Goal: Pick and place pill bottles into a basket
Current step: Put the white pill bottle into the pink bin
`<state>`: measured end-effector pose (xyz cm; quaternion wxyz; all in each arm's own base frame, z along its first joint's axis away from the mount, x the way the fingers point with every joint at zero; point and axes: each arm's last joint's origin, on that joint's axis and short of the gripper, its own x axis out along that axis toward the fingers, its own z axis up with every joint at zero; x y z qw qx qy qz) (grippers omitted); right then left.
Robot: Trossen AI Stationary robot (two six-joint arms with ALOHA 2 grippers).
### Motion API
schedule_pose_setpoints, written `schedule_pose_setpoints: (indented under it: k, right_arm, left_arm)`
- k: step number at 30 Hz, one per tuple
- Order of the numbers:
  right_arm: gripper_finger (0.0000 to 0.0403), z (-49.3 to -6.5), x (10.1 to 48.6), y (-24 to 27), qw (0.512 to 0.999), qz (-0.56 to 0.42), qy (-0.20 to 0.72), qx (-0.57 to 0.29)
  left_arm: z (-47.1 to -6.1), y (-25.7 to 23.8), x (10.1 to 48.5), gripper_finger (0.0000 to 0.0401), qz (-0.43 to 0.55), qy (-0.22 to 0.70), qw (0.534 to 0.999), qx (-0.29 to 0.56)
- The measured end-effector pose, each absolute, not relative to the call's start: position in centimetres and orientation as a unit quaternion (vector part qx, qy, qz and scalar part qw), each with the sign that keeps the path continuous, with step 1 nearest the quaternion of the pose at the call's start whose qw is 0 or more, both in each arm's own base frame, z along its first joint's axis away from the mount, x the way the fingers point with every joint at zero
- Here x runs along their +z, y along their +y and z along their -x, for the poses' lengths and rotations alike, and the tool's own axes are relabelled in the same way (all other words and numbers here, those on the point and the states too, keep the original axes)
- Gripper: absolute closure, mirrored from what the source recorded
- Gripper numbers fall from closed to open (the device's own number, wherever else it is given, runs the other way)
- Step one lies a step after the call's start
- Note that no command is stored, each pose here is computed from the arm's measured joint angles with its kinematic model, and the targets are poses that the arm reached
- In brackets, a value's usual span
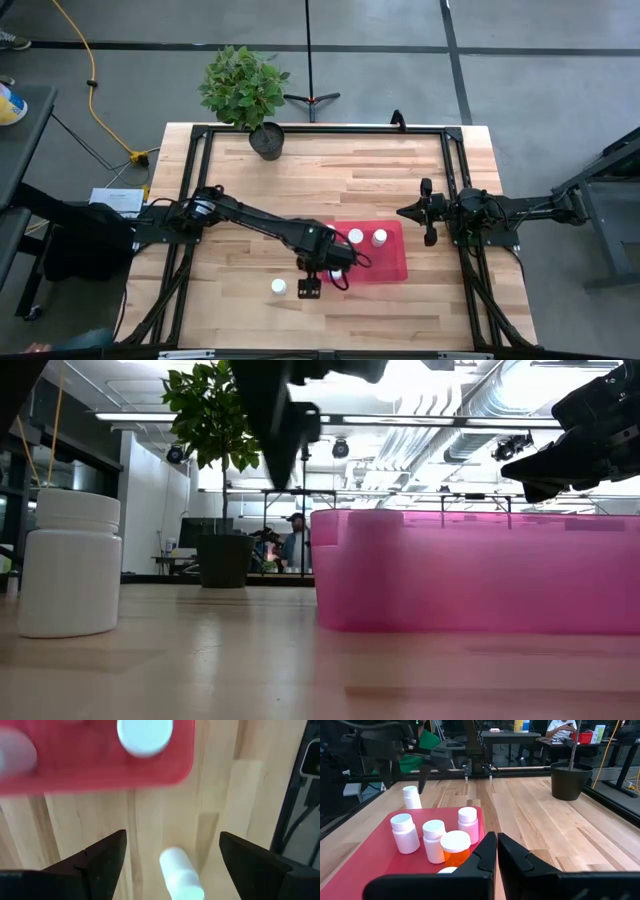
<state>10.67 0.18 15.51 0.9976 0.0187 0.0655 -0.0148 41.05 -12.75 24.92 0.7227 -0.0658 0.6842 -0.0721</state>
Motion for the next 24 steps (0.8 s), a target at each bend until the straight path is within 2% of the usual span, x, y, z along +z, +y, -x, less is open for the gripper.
schedule_pose_setpoints:
  k: [16,24]
  right_arm:
    - [0.0396,-10.7,15.5,0.2,0.998,-0.019,0.065,-0.015]
    - [0.0396,-10.7,15.5,0.2,0.998,-0.019,0.065,-0.015]
  left_arm:
    - [-39.6,-13.4,24.9,0.0048,0.138,0.737,0.662,-0.021]
    - [-38.9,-14.3,23.1,0.0048,0.100,0.757,0.645,-0.033]
